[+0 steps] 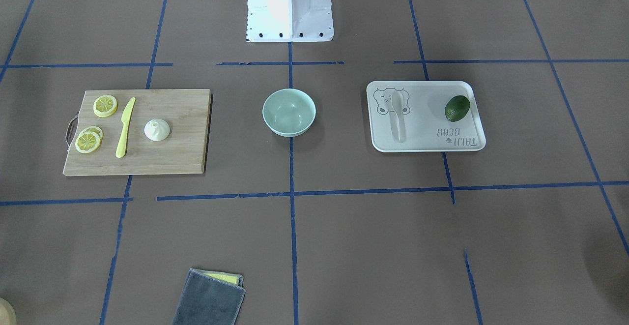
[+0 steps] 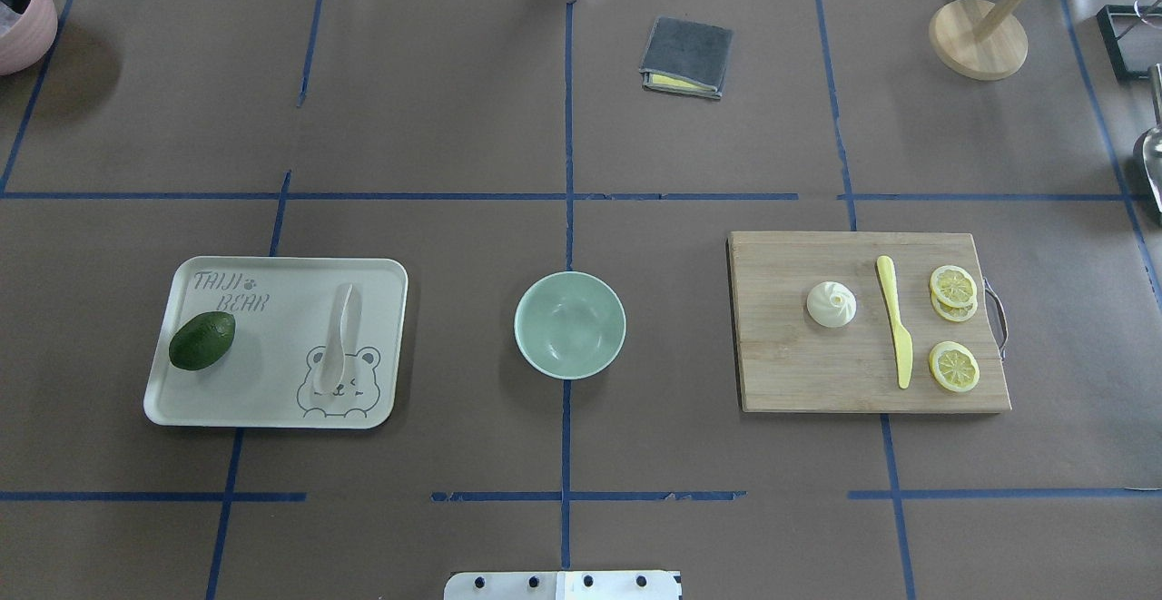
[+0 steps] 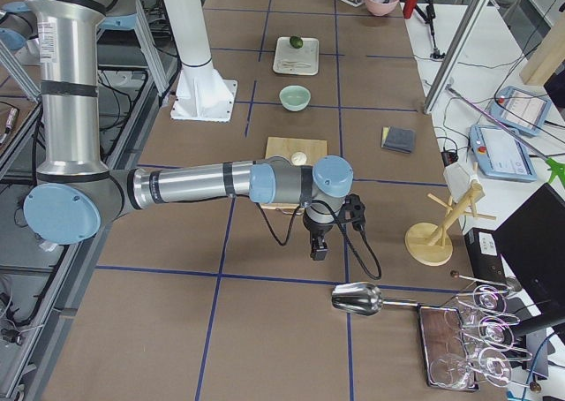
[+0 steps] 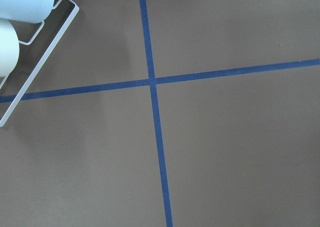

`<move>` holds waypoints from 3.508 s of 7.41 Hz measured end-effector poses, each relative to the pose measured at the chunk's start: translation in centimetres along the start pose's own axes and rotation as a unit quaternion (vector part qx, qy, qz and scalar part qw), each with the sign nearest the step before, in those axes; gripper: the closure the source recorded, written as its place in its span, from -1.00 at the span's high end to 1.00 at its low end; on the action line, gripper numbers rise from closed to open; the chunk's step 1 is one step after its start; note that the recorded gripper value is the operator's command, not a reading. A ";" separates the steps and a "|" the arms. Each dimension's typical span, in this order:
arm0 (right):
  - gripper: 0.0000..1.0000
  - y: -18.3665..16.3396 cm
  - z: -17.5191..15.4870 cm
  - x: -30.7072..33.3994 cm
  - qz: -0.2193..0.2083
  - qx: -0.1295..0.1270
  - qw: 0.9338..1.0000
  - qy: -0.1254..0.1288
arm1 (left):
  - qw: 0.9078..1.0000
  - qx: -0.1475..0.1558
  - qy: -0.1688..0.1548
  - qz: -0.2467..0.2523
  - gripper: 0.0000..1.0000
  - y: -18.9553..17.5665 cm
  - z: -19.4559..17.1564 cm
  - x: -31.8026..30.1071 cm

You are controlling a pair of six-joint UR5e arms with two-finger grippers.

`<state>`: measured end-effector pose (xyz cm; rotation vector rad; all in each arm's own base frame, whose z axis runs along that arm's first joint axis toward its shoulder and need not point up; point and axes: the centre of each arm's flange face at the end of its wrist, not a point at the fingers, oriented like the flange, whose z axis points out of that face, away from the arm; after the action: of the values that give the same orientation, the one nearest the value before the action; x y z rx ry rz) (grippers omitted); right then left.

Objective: Put spoon and bun in bowl

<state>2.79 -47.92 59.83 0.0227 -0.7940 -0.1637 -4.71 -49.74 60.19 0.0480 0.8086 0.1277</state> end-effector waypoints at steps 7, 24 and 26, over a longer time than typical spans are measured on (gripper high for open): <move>1.00 -0.2 -0.9 -0.9 -0.010 0.013 1.000 0.000 | 0.991 0.075 0.037 0.106 1.00 -1.5 -1.0 5.3; 1.00 -0.8 -0.3 -2.1 -0.022 0.008 1.000 -0.014 | 0.997 0.022 0.006 -0.067 0.14 -0.8 21.6 51.4; 1.00 -0.8 -0.3 -2.1 -0.022 0.007 1.000 -0.014 | 0.998 0.023 0.006 -0.062 -0.51 -0.8 21.5 51.4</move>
<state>1.43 -48.41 58.07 0.0517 -0.8233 -0.1993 46.06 -43.59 37.99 0.0406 0.8235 -0.0087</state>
